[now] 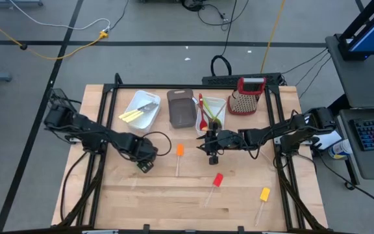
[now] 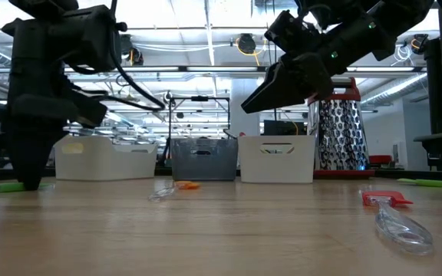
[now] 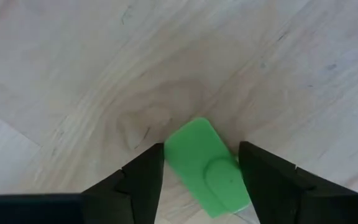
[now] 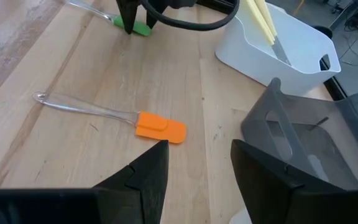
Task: Pick & Place Kitchen Items
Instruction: Put the left green spatula into the black bin
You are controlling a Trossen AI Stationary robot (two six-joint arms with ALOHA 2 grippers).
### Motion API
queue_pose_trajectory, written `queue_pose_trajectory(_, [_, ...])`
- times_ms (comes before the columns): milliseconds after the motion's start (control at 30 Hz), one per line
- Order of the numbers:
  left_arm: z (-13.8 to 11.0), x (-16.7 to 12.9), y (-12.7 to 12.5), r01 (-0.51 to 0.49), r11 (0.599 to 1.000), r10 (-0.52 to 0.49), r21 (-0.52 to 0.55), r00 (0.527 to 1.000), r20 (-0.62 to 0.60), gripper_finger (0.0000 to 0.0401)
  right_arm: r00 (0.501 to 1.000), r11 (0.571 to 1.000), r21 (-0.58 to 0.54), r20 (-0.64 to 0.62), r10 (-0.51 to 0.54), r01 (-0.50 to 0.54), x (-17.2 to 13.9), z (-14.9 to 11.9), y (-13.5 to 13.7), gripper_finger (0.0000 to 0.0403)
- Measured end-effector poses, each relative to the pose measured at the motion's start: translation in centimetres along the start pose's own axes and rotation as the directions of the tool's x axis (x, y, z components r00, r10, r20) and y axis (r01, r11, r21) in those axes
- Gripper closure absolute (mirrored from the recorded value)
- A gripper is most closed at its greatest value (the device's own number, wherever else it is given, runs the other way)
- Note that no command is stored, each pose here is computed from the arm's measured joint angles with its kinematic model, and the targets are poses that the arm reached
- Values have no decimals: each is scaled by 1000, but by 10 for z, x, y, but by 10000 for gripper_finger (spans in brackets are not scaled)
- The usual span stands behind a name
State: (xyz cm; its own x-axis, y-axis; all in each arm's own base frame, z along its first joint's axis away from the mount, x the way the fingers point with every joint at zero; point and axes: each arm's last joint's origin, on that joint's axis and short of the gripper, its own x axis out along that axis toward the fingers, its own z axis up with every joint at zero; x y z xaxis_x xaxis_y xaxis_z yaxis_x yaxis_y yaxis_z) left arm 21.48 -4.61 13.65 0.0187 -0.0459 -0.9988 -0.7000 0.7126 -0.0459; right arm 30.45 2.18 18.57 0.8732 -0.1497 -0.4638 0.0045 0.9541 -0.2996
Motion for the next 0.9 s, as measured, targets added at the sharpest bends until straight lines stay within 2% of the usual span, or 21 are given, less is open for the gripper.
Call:
queue_pose_trajectory(167, [1, 2, -2, 14, 1000, -14, 0, 1000, -2, 230, 1000, 1000, 3, 14, -4, 4, 0, 1, 0, 236])
queue_pose_trajectory(533, [3, -1, -1, 47, 999, -47, -11, 999, 15, 386, 999, 1000, 9, 38, -9, 9, 0, 4, -1, 236])
queue_pose_trajectory(767, [8, -15, -3, 119, 993, -119, 6, 987, 109, 383, 999, 1000, 13, 50, -12, 11, 0, 5, -1, 236])
queue_pose_trajectory(900, [11, -23, -4, 160, 986, -164, 37, 970, 178, 395, 999, 1000, 13, 51, -11, 10, 0, 5, -1, 236])
